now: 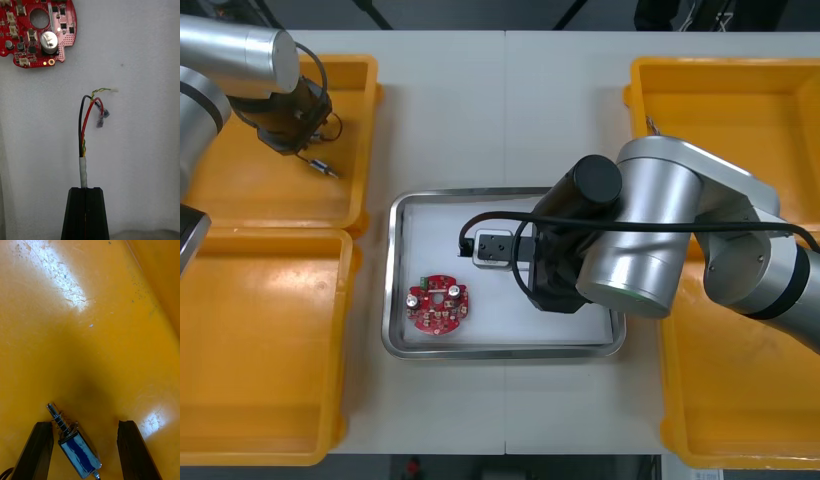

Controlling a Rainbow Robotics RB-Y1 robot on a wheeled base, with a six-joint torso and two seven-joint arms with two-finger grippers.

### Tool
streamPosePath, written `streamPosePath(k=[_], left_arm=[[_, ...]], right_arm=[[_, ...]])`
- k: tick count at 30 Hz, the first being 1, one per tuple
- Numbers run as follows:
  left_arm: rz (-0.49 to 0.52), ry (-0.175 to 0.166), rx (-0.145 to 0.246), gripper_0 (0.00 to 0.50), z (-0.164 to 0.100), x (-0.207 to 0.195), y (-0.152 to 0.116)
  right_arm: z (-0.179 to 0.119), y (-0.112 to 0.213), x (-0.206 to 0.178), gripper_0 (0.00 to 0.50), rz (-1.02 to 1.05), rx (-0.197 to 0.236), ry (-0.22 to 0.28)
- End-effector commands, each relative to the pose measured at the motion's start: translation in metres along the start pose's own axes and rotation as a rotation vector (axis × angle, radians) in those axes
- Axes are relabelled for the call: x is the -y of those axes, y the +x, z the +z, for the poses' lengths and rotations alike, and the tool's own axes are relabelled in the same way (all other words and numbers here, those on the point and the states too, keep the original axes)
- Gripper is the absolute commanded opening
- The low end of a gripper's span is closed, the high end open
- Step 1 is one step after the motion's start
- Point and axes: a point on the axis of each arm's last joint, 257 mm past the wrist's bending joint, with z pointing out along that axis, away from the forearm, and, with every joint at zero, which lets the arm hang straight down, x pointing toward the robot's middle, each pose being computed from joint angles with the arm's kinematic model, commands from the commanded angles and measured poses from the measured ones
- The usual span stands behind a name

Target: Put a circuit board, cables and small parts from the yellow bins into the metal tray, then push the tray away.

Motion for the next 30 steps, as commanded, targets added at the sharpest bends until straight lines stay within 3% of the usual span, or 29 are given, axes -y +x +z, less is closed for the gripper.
streamPosePath(k=[1, 2, 3, 4, 13, 15, 16, 18, 23, 30], left_arm=[[0.084, 0.023, -0.011, 0.500, -0.002, 0.022, 0.020], [0.085, 0.025, -0.012, 0.423, -0.002, 0.022, 0.020], [0.085, 0.025, -0.012, 0.247, -0.002, 0.022, 0.020], [0.084, 0.023, -0.014, 0.001, -0.001, 0.021, 0.021], [0.082, 0.023, -0.014, 0.000, -0.001, 0.021, 0.022], [0.085, 0.021, -0.004, 0.000, -0.002, 0.022, 0.019], [0.085, 0.025, -0.002, 0.000, -0.002, 0.023, 0.019], [0.074, 0.033, 0.002, 0.000, -0.004, 0.025, 0.016], [0.041, 0.058, 0.013, 0.000, -0.015, 0.034, 0.001], [0.053, 0.006, 0.009, 0.000, -0.044, 0.028, -0.017]], right_arm=[[0.021, -0.006, -0.013, 0.000, -0.069, -0.010, -0.020], [0.024, -0.005, -0.016, 0.000, -0.072, -0.013, -0.024], [0.028, -0.004, -0.021, 0.000, -0.076, -0.017, -0.033], [0.032, -0.003, -0.024, 0.000, -0.077, -0.017, -0.038], [0.037, -0.002, -0.029, 0.000, -0.071, -0.017, -0.053], [0.037, -0.001, -0.030, 0.123, -0.065, -0.018, -0.059], [0.036, -0.001, -0.029, 0.357, -0.060, -0.017, -0.056], [0.035, 0.001, -0.025, 0.500, -0.052, -0.022, -0.053], [0.022, 0.002, -0.021, 0.500, -0.019, -0.031, -0.085], [-0.012, 0.002, -0.009, 0.500, 0.015, -0.050, -0.088]])
